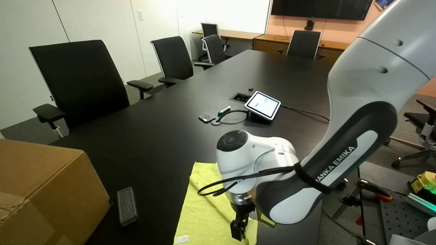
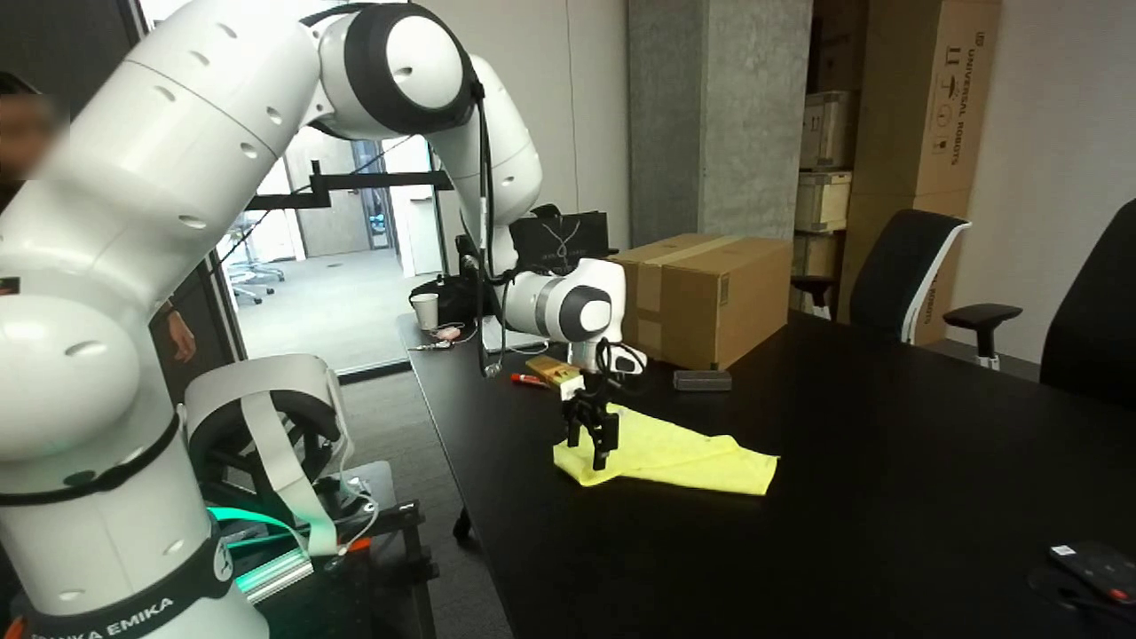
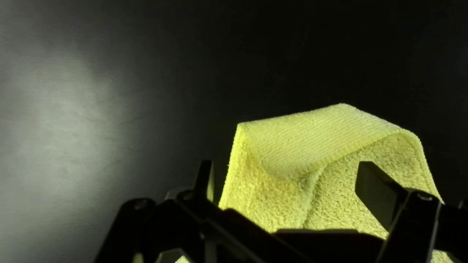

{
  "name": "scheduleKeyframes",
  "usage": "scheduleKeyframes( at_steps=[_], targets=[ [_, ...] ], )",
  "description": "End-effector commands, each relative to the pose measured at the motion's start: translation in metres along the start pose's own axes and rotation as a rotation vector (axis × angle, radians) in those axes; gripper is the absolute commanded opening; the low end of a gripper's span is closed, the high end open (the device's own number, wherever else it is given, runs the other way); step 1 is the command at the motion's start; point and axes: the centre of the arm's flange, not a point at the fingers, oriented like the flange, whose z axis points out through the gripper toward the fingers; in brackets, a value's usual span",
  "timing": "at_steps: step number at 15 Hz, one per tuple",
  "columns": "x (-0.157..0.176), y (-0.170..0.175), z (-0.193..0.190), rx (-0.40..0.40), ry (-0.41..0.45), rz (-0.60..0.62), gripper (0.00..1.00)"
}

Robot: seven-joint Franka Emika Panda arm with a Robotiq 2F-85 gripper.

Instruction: Fold the yellow towel in half

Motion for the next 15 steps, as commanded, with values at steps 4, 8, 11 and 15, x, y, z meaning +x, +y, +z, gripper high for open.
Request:
scheduleKeyframes(
  at_steps=[4, 8, 11, 15],
  targets=[
    [-0.009, -0.002, 0.005, -0.003, -0.006, 0.089, 1.0],
    [-0.012, 0.0, 0.011, -0.022, 0.006, 0.119, 1.0],
    [-0.012, 0.001, 0.015, -0.035, 0.027, 0.141, 1.0],
    [-0.014, 0.001, 0.013, -0.049, 0.042, 0.156, 1.0]
  ],
)
